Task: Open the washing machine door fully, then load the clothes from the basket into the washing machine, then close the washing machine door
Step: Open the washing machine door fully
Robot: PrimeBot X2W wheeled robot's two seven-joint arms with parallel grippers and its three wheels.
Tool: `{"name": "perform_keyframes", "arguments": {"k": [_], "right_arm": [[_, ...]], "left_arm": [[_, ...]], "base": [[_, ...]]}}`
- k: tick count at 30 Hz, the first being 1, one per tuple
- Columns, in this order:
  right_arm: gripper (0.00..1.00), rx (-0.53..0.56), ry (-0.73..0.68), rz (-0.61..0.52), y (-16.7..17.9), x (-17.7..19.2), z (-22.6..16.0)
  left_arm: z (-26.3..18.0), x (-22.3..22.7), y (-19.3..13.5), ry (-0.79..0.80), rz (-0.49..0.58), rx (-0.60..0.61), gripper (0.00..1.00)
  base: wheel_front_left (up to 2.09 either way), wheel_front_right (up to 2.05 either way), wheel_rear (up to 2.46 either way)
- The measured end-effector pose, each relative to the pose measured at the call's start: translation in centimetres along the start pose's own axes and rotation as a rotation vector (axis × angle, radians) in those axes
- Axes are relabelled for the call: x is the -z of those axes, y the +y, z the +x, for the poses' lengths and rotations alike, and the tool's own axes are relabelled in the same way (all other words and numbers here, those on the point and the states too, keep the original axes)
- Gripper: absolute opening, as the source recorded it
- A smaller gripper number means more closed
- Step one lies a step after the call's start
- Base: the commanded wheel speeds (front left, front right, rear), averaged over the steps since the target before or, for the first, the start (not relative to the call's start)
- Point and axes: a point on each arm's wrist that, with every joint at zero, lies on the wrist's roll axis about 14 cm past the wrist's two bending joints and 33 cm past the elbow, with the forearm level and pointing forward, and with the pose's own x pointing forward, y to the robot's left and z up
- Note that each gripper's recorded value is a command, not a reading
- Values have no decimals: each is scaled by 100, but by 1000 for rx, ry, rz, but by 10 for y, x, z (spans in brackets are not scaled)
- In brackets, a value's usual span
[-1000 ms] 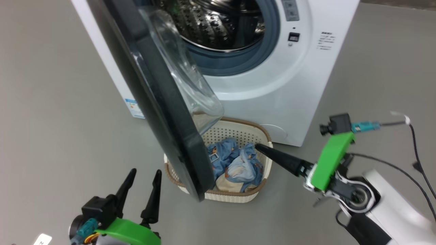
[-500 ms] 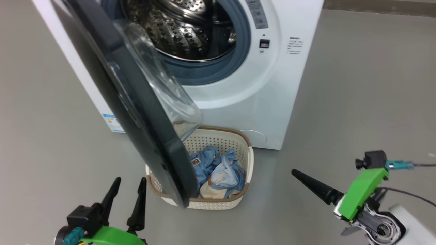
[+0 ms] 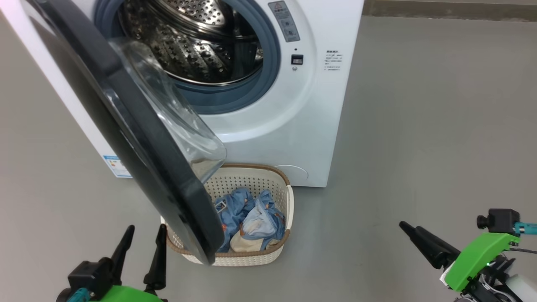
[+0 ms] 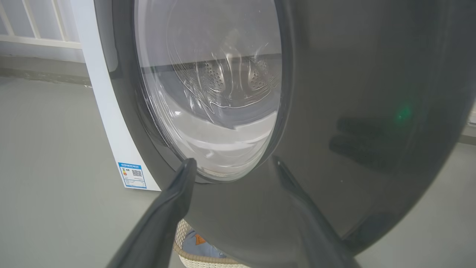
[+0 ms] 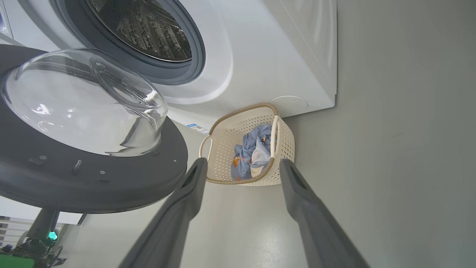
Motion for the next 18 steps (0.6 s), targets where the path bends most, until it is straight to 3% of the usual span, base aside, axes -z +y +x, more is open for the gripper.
{"name": "perform_keyframes", "arguments": {"k": [18], "right_arm": [[100,58,-172,-301,-24,-5,-28]], "left_arm": [[-6,-1,6,-4,11,-16,100]], "base": [[0,0,0]]}}
